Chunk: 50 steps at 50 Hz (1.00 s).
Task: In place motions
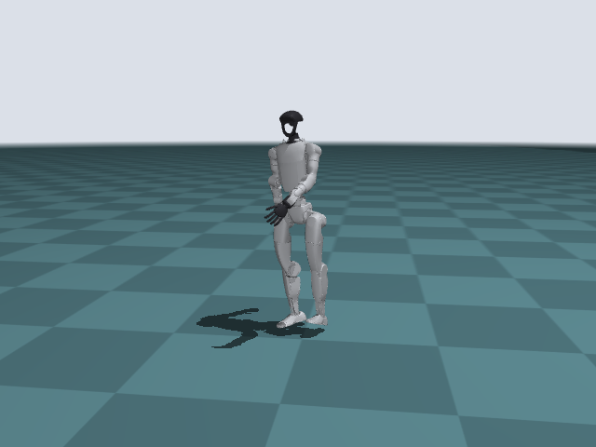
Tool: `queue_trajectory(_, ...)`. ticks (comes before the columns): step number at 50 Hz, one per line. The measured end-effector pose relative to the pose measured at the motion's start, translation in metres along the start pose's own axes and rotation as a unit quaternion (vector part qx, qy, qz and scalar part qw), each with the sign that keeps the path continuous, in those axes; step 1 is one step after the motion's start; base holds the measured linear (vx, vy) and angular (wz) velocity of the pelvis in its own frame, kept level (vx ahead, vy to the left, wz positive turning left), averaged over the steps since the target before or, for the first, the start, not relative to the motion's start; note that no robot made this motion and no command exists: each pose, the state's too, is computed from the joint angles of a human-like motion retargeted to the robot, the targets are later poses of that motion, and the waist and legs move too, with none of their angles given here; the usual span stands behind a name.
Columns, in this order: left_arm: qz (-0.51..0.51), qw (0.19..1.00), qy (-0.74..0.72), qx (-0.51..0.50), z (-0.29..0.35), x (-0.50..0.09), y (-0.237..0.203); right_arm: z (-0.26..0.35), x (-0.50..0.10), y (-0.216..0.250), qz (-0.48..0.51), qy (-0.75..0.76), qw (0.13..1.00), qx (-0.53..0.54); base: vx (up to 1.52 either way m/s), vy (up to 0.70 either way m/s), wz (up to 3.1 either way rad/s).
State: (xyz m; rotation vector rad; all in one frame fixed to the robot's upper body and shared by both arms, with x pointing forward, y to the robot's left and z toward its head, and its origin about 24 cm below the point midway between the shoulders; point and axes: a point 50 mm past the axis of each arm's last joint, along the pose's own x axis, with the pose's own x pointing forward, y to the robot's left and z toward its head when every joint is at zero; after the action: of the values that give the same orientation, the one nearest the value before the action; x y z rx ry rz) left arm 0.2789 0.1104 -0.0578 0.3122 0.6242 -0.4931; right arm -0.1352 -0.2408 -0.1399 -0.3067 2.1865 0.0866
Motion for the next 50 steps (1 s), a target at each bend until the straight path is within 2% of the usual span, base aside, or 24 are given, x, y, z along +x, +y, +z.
queue_trajectory(3,-0.04,0.997,0.018,-0.06,-0.022,0.0,-0.023,-0.014,0.001,-0.003,-0.023,0.044,0.999,0.011,0.03,0.03,-0.23)
queue_trajectory(7,-0.094,0.975,0.157,-0.123,-0.095,-0.013,-0.066,0.006,-0.005,0.0,-0.017,0.038,0.999,0.016,0.04,0.02,-0.08)
queue_trajectory(10,-0.119,0.924,0.329,-0.153,-0.168,-0.052,-0.097,0.057,-0.021,0.0,0.007,-0.046,0.999,-0.018,0.0,0.0,0.0)
queue_trajectory(14,-0.13,0.778,0.576,-0.216,-0.245,-0.15,-0.133,0.151,-0.07,-0.001,-0.009,-0.2,0.97,-0.141,0.0,-0.01,-0.06)
queue_trajectory(17,-0.114,0.672,0.667,-0.299,-0.273,-0.215,-0.168,0.219,-0.126,0.009,-0.032,-0.344,0.906,-0.247,0.02,-0.01,-0.3)
queue_trajectory(20,-0.102,0.625,0.668,-0.391,-0.285,-0.257,-0.197,0.263,-0.191,0.022,-0.054,-0.48,0.812,-0.326,0.01,0.02,-0.17)
queue_trajectory(25,-0.056,0.551,0.68,-0.48,-0.29,-0.302,-0.222,0.288,-0.275,0.038,-0.093,-0.642,0.669,-0.363,-0.02,0.0,0.15)
queue_trajectory(28,-0.023,0.524,0.69,-0.498,-0.291,-0.309,-0.223,0.287,-0.288,0.043,-0.099,-0.678,0.634,-0.357,-0.01,-0.02,0.34)
queue_trajectory(32,-0.025,0.562,0.665,-0.491,-0.289,-0.28,-0.21,0.28,-0.257,0.039,-0.092,-0.645,0.668,-0.361,-0.01,0.0,0.31)
queue_trajectory(38,-0.062,0.705,0.57,-0.417,-0.262,-0.183,-0.166,0.229,-0.138,0.017,-0.062,-0.408,0.844,-0.341,-0.03,0.0,0.27)
queue_trajectory(41,-0.085,0.783,0.499,-0.361,-0.232,-0.129,-0.143,0.173,-0.084,0.004,-0.043,-0.251,0.927,-0.277,-0.02,0.0,0.16)
queue_trajectory(44,-0.106,0.861,0.406,-0.288,-0.192,-0.077,-0.119,0.115,-0.048,-0.001,-0.017,-0.138,0.974,-0.18,0.0,0.0,0.0)
queue_trajectory(50,-0.103,0.956,0.214,-0.174,-0.105,-0.013,-0.085,0.039,-0.01,0.005,0.035,-0.07,0.997,-0.002,0.0,0.0,0.0)
